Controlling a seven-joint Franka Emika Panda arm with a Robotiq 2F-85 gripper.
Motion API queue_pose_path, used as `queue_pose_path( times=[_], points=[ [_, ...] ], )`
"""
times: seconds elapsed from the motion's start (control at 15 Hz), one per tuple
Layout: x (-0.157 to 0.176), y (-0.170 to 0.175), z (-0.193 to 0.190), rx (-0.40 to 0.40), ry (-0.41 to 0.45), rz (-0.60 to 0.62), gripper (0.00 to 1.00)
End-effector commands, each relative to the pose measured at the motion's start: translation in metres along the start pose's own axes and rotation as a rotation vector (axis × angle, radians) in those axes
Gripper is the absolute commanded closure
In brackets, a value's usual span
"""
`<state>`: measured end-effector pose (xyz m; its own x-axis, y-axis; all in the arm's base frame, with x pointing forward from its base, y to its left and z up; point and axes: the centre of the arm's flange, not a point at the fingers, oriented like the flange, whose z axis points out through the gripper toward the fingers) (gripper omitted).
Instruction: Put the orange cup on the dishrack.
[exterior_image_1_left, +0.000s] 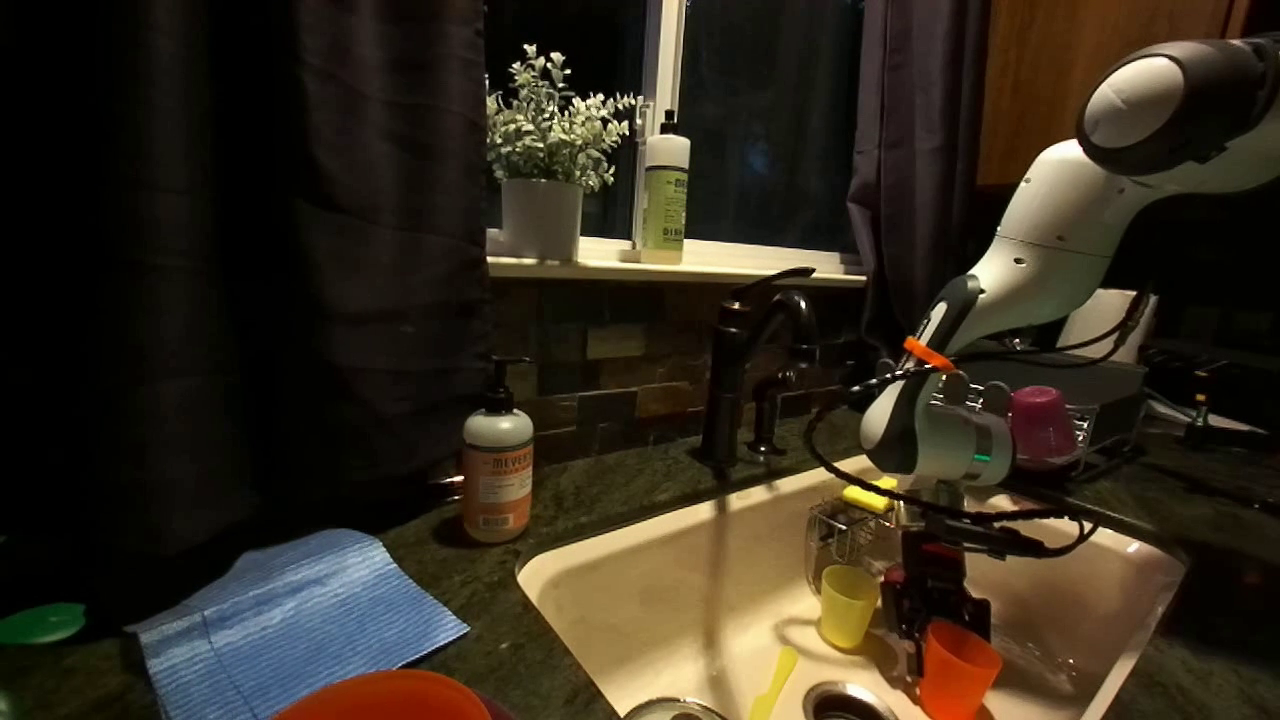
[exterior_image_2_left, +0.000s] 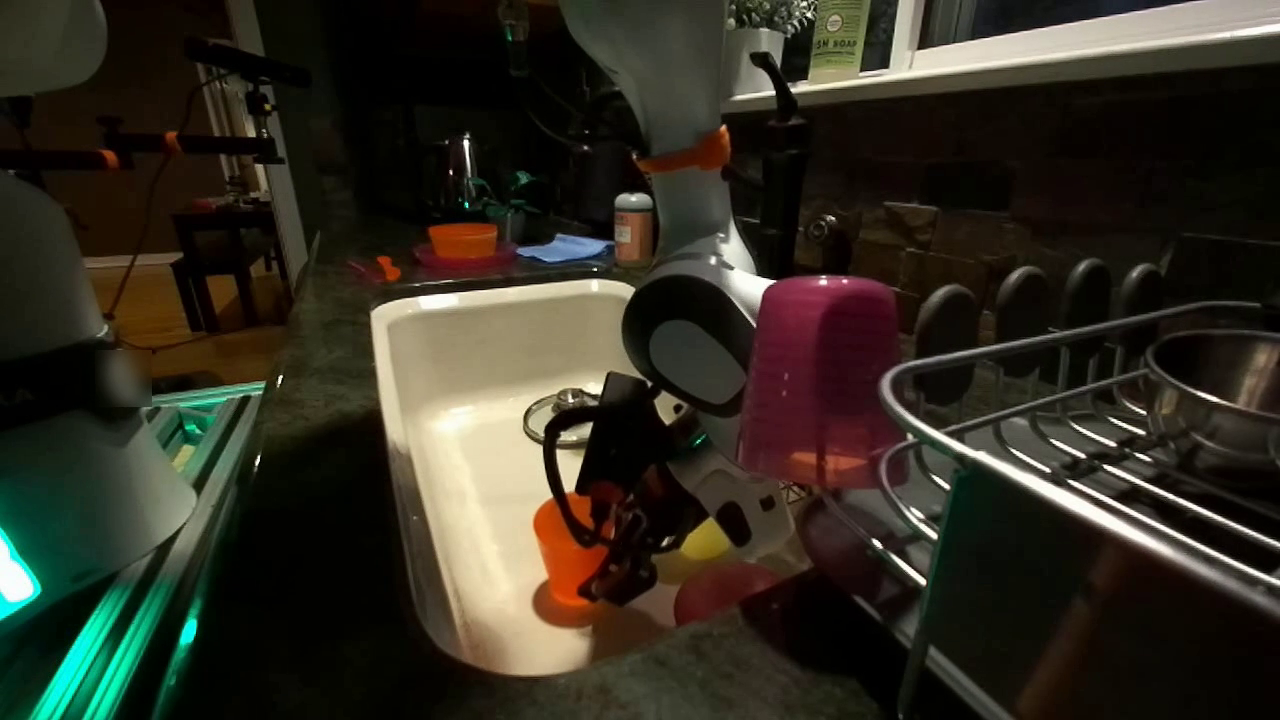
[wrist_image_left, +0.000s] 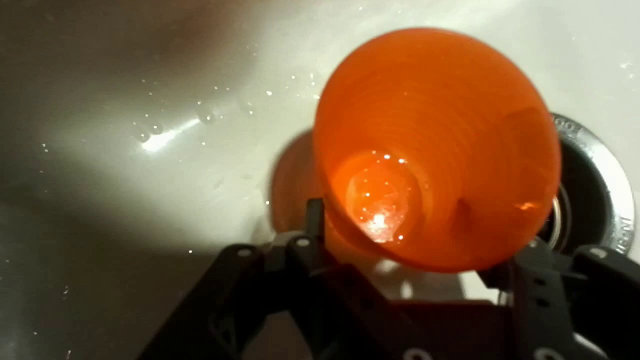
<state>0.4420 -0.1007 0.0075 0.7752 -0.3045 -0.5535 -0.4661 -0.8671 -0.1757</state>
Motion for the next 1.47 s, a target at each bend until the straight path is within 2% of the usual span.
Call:
queue_pose_path(
  times=[0.0,0.27,0.8,1.0,1.4],
  points=[
    [-0.016,-0.013,-0.022,0.001,0.001,0.044,0.58],
    [-0.032,-0.033,-0.044,-0.007,0.029,0.092,0.58],
    [-0.088,-0.075,-0.087,-0.097,0.184,0.118,0.58],
    [-0.104,-0.083,-0.107,-0.145,0.275,0.158,0.58],
    [-0.126,-0.094,-0.148,-0.29,0.553,0.159,0.58]
  ],
)
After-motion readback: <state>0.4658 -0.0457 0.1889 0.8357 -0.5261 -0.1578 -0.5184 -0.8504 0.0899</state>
